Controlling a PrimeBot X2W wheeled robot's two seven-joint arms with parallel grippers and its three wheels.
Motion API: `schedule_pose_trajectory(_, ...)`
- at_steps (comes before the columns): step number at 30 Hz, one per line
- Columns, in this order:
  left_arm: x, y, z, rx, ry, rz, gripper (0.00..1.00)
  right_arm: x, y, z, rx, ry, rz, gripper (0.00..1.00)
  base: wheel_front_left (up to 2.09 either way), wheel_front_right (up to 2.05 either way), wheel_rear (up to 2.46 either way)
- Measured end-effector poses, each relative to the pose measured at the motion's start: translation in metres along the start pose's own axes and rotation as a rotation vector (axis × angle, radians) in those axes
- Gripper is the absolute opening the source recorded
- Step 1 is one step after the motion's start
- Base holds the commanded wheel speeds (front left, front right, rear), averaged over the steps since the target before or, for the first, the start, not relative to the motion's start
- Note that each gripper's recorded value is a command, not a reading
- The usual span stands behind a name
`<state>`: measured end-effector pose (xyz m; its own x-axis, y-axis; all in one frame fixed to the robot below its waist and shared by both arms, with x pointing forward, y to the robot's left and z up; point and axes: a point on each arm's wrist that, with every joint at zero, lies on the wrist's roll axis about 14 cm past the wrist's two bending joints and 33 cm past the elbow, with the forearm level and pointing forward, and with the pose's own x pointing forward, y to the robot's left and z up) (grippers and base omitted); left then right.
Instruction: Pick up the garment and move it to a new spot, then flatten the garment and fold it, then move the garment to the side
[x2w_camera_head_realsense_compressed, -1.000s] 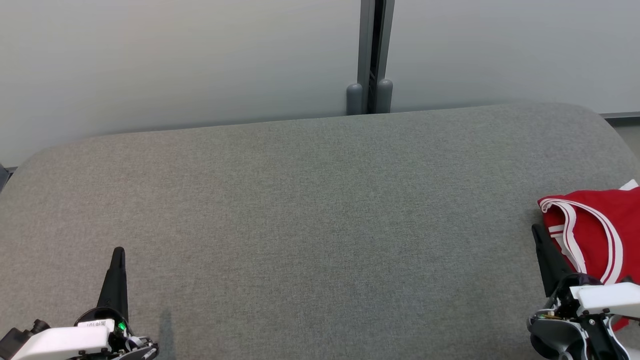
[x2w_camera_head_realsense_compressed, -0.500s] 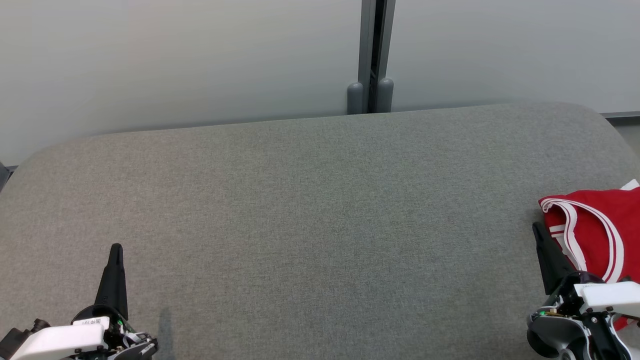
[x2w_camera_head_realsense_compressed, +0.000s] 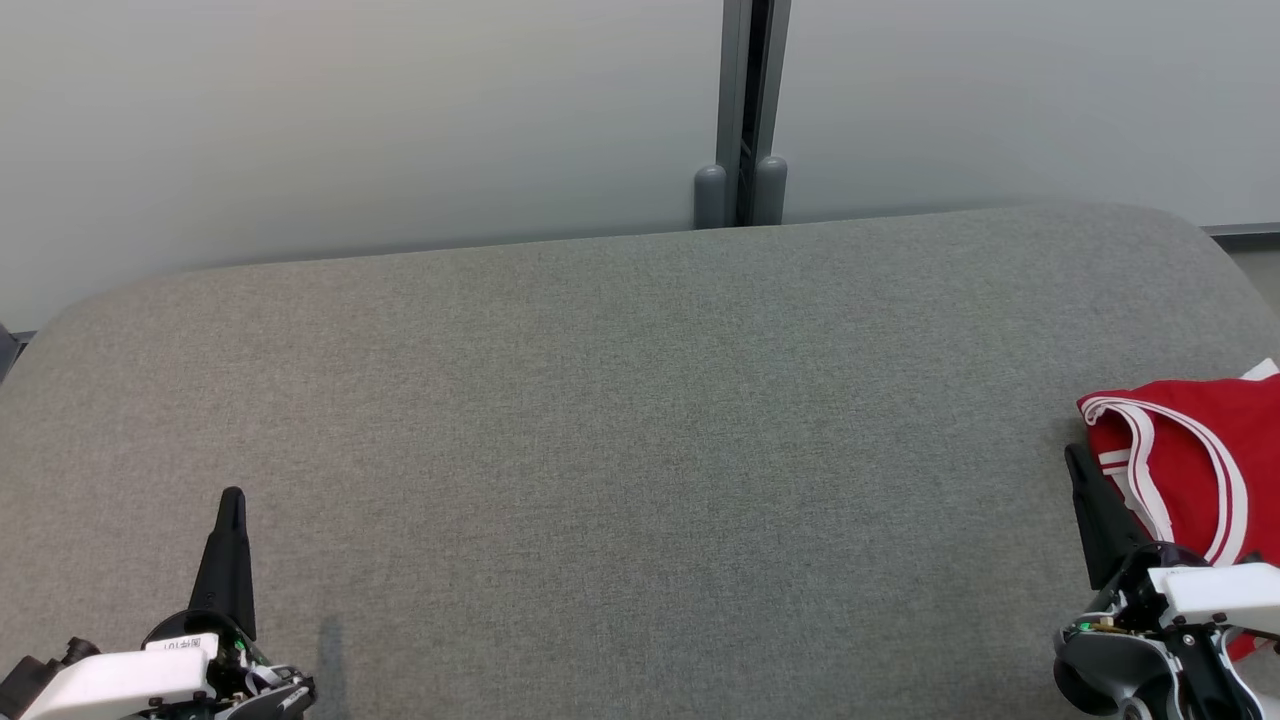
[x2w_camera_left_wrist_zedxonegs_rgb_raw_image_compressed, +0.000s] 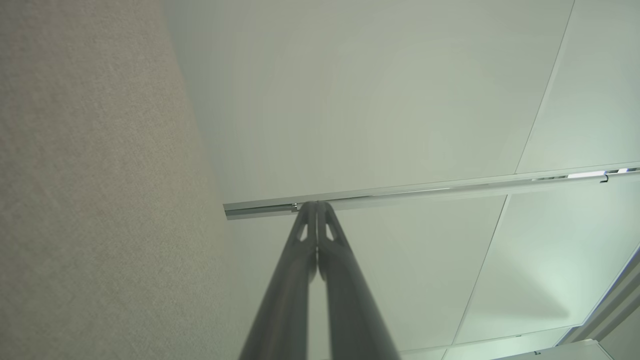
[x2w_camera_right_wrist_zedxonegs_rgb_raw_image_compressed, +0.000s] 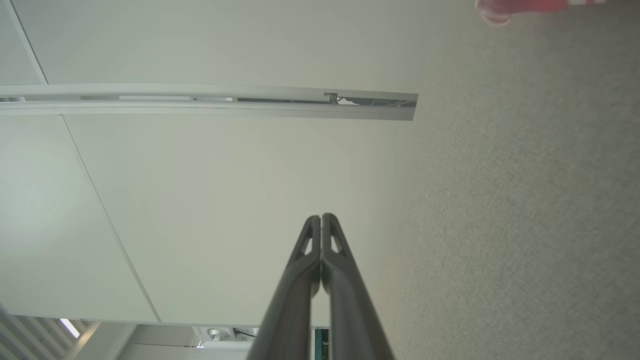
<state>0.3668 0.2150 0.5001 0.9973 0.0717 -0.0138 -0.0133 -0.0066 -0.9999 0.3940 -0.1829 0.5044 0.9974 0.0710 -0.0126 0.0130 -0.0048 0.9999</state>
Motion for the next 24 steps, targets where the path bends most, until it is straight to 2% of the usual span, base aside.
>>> schedule_pose_trajectory(24,0.0000,0.0000,0.0005,0.000,-0.002,0.000,0.00,0.0000,0.0000,0.0003,0.001,-0.001,0.000,0.00,0.00,0.00,0.00)
